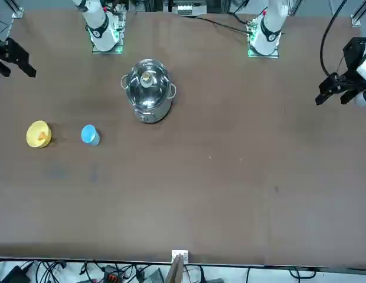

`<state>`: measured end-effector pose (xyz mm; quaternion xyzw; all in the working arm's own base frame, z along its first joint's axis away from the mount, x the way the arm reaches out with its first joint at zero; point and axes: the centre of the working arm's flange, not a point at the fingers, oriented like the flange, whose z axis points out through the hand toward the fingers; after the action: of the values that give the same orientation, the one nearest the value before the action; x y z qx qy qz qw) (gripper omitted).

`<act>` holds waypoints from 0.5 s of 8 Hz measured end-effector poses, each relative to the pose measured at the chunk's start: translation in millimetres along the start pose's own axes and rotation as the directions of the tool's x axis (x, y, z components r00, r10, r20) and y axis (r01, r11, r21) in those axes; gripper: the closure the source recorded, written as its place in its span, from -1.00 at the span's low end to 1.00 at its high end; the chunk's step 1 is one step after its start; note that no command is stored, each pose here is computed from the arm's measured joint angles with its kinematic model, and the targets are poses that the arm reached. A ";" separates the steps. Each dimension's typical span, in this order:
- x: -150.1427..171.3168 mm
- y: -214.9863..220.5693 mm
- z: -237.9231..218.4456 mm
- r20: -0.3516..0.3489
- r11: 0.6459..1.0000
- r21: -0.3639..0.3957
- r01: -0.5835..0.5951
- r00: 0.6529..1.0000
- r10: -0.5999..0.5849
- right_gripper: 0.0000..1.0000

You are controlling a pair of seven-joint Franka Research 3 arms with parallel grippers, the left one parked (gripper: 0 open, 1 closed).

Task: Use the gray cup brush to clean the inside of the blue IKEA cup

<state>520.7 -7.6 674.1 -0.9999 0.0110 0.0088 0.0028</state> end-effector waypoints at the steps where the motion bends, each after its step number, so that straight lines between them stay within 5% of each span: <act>1: -0.1 0.0 0.2 0.001 1.000 0.000 0.000 1.000 0.000 -1.00; 4: 2.1 -0.4 3.5 0.008 1.000 -0.002 0.000 1.000 0.000 -1.00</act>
<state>522.7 -7.2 670.6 -0.9999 0.0108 0.0128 0.0019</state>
